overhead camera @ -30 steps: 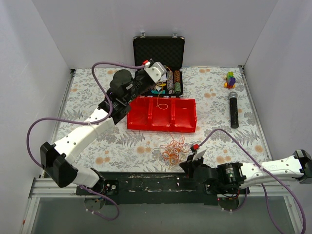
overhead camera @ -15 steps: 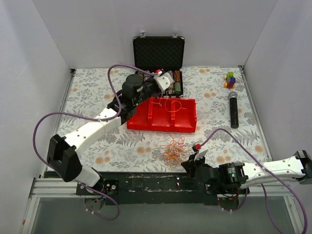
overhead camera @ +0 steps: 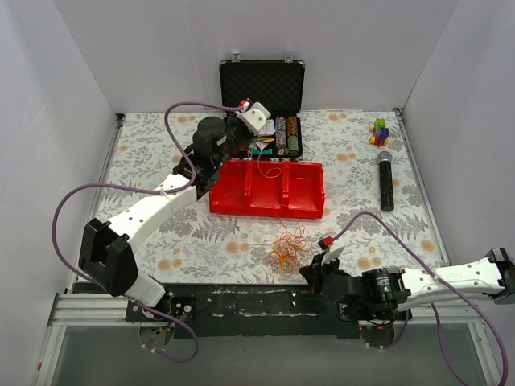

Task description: Untangle the cables

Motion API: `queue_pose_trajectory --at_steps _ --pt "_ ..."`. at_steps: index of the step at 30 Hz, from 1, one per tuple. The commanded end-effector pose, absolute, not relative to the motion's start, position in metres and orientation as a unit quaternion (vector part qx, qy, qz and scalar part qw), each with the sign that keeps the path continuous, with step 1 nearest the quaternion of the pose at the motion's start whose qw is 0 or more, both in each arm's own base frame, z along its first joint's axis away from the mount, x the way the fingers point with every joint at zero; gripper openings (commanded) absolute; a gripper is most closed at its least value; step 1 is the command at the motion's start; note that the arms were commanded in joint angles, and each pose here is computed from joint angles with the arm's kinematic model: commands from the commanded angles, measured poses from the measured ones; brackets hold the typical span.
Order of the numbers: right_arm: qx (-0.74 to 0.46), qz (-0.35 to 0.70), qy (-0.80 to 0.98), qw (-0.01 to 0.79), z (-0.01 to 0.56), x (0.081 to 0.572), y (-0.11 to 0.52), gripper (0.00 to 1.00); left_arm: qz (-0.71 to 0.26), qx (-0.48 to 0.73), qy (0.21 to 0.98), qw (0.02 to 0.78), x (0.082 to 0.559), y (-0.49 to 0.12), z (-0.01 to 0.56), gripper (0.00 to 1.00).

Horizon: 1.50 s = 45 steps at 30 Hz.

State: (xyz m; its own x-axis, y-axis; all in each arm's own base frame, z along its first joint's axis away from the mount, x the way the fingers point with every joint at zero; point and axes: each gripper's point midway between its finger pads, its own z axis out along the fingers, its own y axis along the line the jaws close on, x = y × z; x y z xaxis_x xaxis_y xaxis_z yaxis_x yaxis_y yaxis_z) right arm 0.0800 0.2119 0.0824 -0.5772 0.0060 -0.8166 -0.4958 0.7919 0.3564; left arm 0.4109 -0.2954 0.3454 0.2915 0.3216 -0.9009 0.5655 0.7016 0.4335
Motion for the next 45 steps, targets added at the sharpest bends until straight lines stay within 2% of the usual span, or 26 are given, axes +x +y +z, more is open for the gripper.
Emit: queue_pose_trajectory --at_steps 1,14,20,29,34,36,37,39,41,42,44,45 --pt "-0.128 0.293 0.836 0.446 0.085 0.083 0.211 0.01 -0.099 0.341 0.574 0.738 0.398 -0.273 0.386 0.0" --pt "-0.123 0.292 0.835 0.45 0.086 0.085 0.211 0.01 -0.179 0.457 0.575 0.655 0.38 -0.325 0.323 0.0" --pt "-0.114 0.294 0.834 0.452 0.09 0.087 0.207 0.01 -0.169 0.511 0.598 0.594 0.38 -0.331 0.254 0.0" --pt "-0.108 0.295 0.833 0.455 0.093 0.089 0.206 0.01 -0.234 0.51 0.626 0.541 0.361 -0.345 0.223 0.0" --pt "-0.113 0.297 0.831 0.457 0.094 0.088 0.209 0.01 -0.215 0.516 0.643 0.523 0.351 -0.345 0.195 0.0" --pt "-0.114 0.297 0.83 0.458 0.095 0.088 0.209 0.01 -0.193 0.509 0.653 0.527 0.359 -0.341 0.187 0.34" --pt "-0.116 0.297 0.83 0.458 0.096 0.088 0.21 0.01 -0.181 0.506 0.658 0.527 0.363 -0.339 0.182 0.4" --pt "-0.115 0.3 0.829 0.458 0.098 0.088 0.21 0.01 -0.154 0.5 0.665 0.533 0.375 -0.335 0.178 0.47" --pt "-0.117 0.301 0.828 0.458 0.099 0.087 0.211 0.01 -0.127 0.493 0.692 0.512 0.388 -0.331 0.168 0.66" --pt "-0.117 0.303 0.827 0.458 0.1 0.087 0.211 0.01 -0.117 0.489 0.703 0.503 0.396 -0.331 0.168 0.71" --pt "-0.121 0.302 0.827 0.459 0.102 0.087 0.212 0.01 -0.136 0.474 0.714 0.498 0.404 -0.331 0.183 0.8" --pt "-0.121 0.303 0.826 0.459 0.102 0.087 0.212 0.01 -0.161 0.47 0.708 0.503 0.4 -0.331 0.195 0.89"
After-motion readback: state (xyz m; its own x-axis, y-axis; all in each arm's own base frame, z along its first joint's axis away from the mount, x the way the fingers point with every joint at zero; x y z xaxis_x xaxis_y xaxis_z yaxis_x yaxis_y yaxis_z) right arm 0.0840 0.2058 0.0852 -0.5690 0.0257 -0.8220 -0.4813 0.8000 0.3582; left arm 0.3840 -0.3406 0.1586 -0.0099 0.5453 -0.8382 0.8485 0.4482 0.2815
